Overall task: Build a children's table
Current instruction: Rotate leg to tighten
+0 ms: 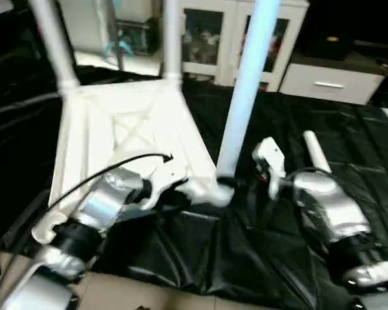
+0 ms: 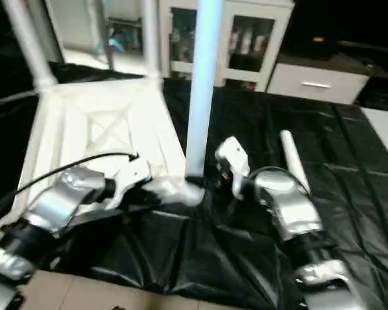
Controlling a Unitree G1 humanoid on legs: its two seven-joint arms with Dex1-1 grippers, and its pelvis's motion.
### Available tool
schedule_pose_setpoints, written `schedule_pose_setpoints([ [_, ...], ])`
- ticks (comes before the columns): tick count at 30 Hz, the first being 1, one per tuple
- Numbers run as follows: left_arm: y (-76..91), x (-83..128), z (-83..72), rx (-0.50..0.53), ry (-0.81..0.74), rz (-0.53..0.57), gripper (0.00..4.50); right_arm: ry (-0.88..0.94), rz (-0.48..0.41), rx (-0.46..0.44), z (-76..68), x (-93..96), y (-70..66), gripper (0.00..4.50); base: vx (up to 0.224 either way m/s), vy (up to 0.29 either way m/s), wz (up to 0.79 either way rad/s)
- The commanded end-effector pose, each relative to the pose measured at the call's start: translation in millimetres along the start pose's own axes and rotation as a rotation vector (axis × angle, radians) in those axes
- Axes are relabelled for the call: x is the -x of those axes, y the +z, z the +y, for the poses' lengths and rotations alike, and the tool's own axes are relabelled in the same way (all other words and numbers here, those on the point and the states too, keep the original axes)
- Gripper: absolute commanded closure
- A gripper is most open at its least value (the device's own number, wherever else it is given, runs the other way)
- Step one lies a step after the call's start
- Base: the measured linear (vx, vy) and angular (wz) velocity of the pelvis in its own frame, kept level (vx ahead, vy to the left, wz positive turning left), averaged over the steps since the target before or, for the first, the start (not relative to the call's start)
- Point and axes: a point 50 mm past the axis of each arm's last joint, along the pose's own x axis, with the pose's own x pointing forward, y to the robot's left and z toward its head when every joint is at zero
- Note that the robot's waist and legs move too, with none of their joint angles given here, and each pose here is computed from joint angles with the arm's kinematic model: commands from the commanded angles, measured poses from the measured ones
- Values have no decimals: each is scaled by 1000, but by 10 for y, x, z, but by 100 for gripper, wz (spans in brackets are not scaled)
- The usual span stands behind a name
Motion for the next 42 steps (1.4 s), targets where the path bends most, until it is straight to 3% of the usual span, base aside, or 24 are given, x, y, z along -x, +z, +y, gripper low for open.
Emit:
schedule_pose_setpoints([
  [1, 60, -67, 22, 55, 50, -41, 450, -133, 53, -60, -52, -29, -134, 263, 0, 0, 0],
  [6, 212, -159, 169, 171, 250, -121, 450, -432, 82, -119, -45, -254, -257, 263, 0, 0, 0],
  [13, 338, -261, 249, 225, 435, -150, 450, -748, 86, -248, 17, -479, -295, 264, 0, 0, 0],
  [20, 380, -299, 244, 236, 457, -163, 450, -728, -4, -296, 113, -650, -146, 264, 0, 0, 0],
  [24, 352, -279, 262, 233, 449, -156, 450, -669, -63, -250, 108, -652, -34, 264, 0, 0, 0],
  [25, 351, -279, 263, 233, 449, -156, 450, -664, -67, -248, 109, -653, -28, 229, 0, 0, 0],
  [27, 320, -262, 266, 230, 433, -147, 450, -595, -115, -246, 106, -623, 48, 194, 0, 0, 0],
  [29, 289, -253, 242, 216, 391, -138, 450, -532, -137, -212, 81, -559, 107, 188, 0, 0, 0],
  [31, 258, -246, 213, 208, 350, -127, 450, -496, -141, -189, 42, -488, 139, 154, 0, 0, 0],
  [36, 174, -228, 86, 162, 200, -100, 450, -332, -117, -157, -20, -302, 175, 123, 0, 0, 0],
  [38, 121, -208, 25, 139, 136, -79, 450, -146, -98, -124, 13, -145, 190, 101, 0, 0, 0],
  [39, 85, -186, -37, 116, 71, -67, 450, 4, -68, -73, 45, 30, 177, 92, 0, 0, 0],
  [42, 59, -149, -143, 84, -39, -57, 450, 79, -20, -14, -16, 250, 142, 92, 0, 0, 0],
])
